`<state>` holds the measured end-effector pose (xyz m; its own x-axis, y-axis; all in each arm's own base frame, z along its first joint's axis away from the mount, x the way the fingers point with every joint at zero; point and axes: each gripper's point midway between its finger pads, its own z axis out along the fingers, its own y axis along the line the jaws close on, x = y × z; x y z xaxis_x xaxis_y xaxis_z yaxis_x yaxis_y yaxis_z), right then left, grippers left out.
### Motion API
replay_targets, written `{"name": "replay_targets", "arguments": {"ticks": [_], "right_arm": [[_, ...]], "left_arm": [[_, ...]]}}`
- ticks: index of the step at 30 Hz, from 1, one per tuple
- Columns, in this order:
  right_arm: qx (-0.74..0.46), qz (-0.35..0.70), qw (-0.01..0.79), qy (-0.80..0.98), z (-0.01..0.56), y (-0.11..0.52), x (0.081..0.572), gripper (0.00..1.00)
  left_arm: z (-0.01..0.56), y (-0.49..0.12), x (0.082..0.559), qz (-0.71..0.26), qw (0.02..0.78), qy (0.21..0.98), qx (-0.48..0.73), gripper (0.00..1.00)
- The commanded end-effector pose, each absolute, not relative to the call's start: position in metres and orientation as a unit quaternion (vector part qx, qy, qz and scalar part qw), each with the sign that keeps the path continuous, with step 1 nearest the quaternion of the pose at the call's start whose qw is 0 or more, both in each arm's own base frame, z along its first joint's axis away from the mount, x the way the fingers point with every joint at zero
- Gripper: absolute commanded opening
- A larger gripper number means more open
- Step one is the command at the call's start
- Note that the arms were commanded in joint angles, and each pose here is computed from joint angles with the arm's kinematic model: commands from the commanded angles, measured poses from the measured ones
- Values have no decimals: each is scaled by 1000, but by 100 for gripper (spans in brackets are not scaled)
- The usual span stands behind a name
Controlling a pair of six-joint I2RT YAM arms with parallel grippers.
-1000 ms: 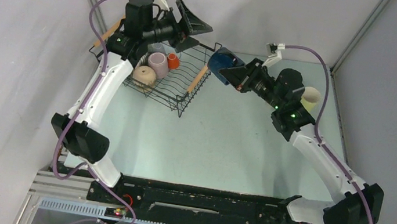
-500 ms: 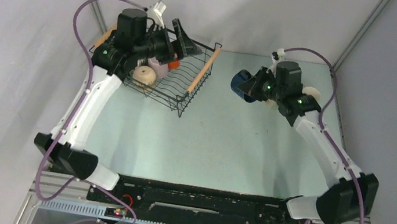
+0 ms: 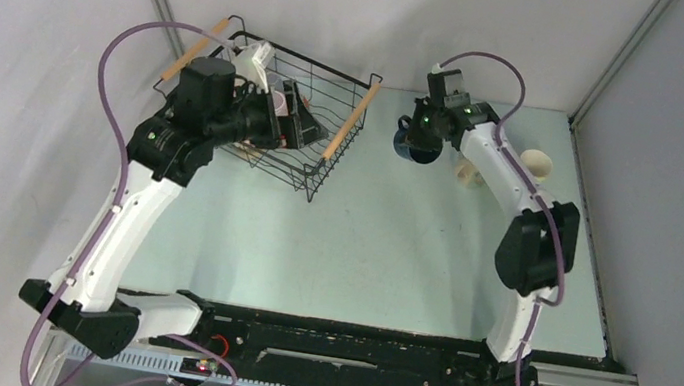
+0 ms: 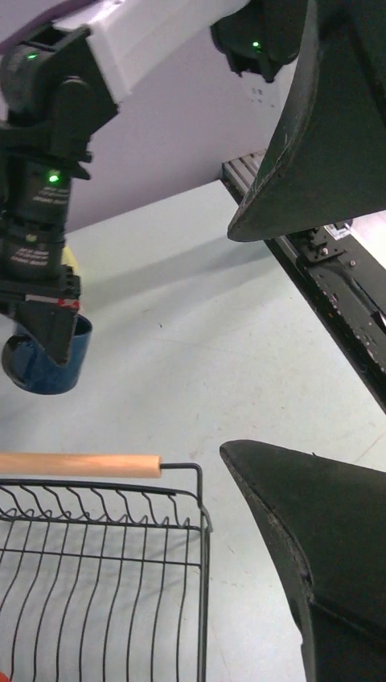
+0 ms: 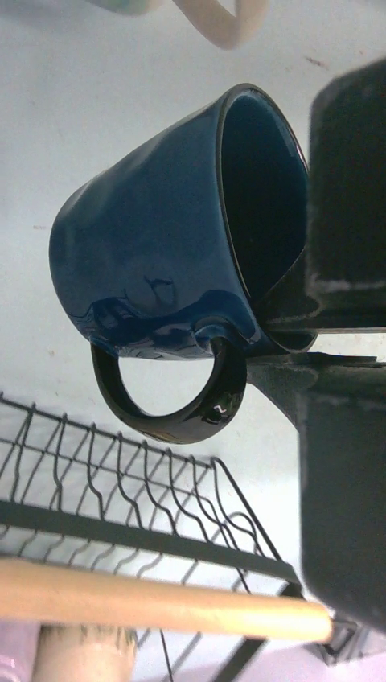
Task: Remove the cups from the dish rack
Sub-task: Place the cup at the center of the board.
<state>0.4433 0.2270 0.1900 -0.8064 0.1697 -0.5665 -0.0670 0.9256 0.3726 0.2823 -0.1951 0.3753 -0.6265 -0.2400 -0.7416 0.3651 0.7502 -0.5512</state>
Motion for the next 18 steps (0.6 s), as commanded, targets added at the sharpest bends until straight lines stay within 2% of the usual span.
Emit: {"name": "replay_targets", "arguments": {"ticks": [1,10,18], "right_arm": [[15,146,324,935,197,216,460,0],[25,112,262,958,149,203,465,0],[44,71,240,967,127,178,468,0]], "left_arm": [[370,-185,267,-333,444,830,52,100],[357,-176,253,-319,437,840,49,100],[351,-177,252,-317,432,843,43,100]]}}
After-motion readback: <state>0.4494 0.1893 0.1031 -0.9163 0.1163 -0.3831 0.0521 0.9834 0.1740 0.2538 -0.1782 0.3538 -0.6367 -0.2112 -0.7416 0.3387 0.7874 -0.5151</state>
